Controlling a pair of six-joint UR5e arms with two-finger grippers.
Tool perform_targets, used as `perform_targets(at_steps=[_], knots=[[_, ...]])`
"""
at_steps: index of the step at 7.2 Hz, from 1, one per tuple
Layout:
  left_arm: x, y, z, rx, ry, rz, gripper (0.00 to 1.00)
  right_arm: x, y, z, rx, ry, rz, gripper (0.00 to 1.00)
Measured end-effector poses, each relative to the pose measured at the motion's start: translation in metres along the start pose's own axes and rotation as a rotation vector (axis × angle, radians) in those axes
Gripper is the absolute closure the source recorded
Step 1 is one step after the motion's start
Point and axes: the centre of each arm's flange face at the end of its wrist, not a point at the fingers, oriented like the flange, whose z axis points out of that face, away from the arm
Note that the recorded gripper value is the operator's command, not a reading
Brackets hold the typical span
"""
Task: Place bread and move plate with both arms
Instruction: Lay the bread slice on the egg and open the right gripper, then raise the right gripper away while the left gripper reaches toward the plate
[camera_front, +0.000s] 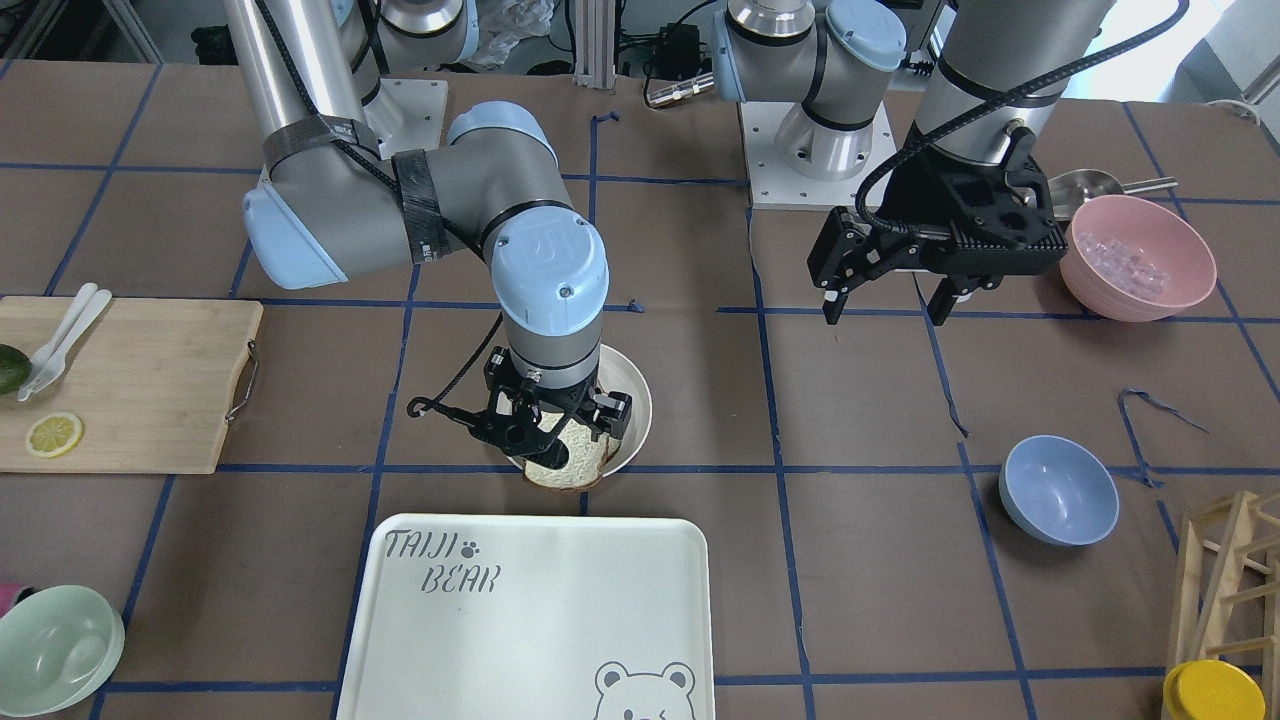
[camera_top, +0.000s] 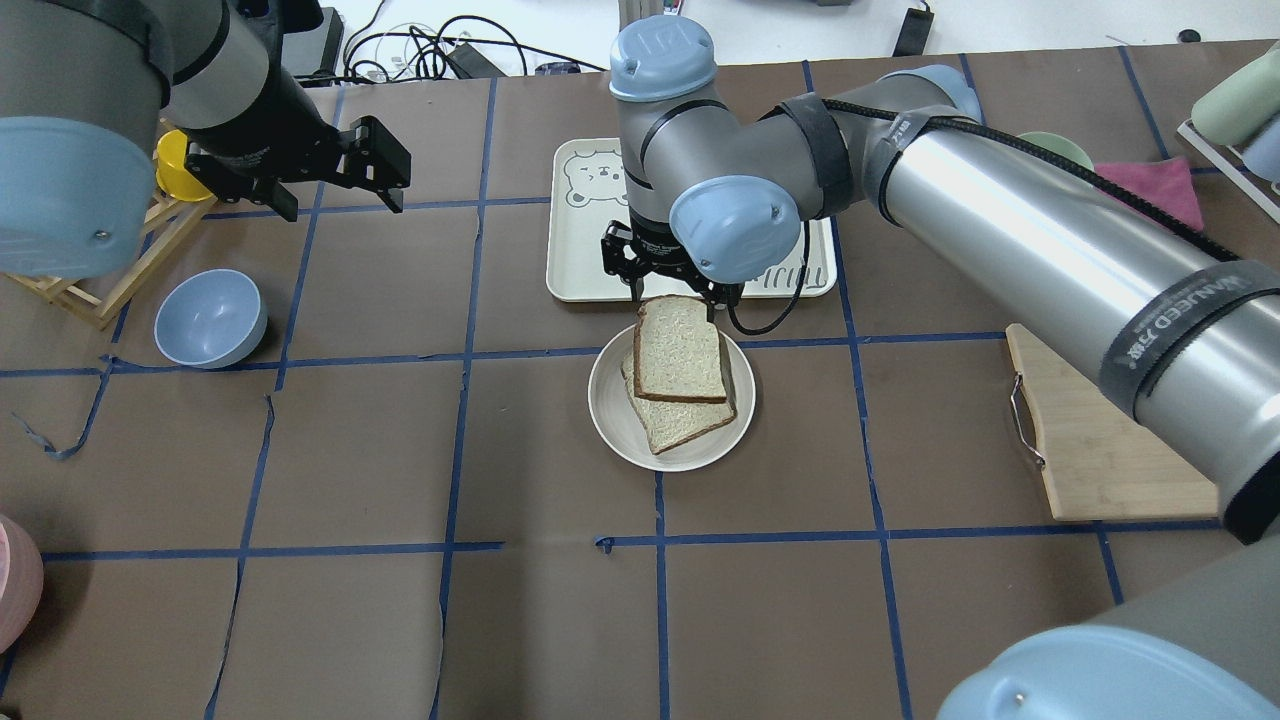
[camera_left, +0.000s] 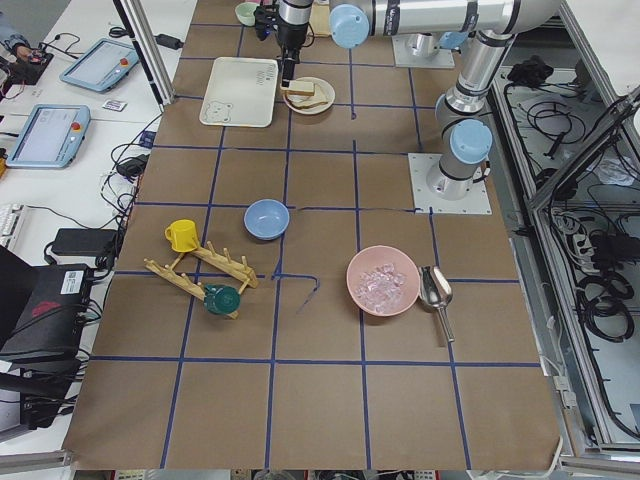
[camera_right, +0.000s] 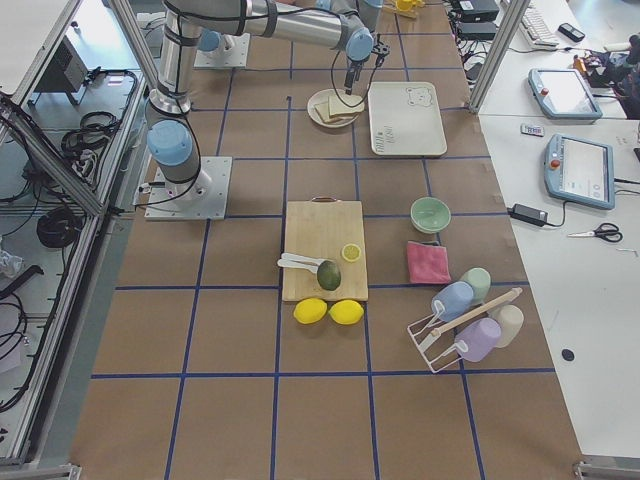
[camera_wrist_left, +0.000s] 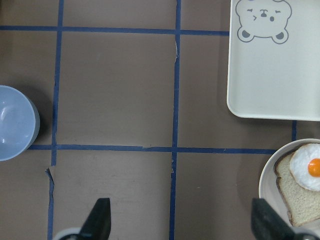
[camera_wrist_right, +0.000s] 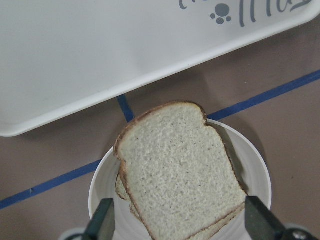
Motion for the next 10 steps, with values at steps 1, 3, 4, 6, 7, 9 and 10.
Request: perform_targets(at_steps=[1,3,4,6,7,9,10], knots=[[0.0,0.0,0.0,-0.002,-0.001,0.0,0.0,0.004,-0.001,-0.008,0.006,-0.008,0.005,0.0],[0.0,0.001,0.0,-0.007,-0.006,0.001,0.0,0.035,-0.015,-0.047,0.044,-0.038,-0.028,0.0],[0.0,0.003,0.001,-0.02,-0.012,0.003,0.0,0.062,-0.027,-0.068,0.055,-0.043,-0.062,0.0],[0.001,0.002,0.013,-0.057,-0.011,0.005,0.0,0.113,-0.046,-0.103,0.07,-0.042,-0.197,0.0],[0.004,0.002,0.024,-0.081,-0.005,0.015,0.0,0.135,-0.055,-0.117,0.088,-0.044,-0.278,0.0],[0.025,0.012,0.054,-0.138,0.063,0.044,0.03,0.169,-0.066,-0.134,0.095,-0.046,-0.325,0.0],[0.037,0.019,0.073,-0.169,0.086,0.052,0.03,0.177,-0.063,-0.143,0.099,-0.049,-0.341,0.0]])
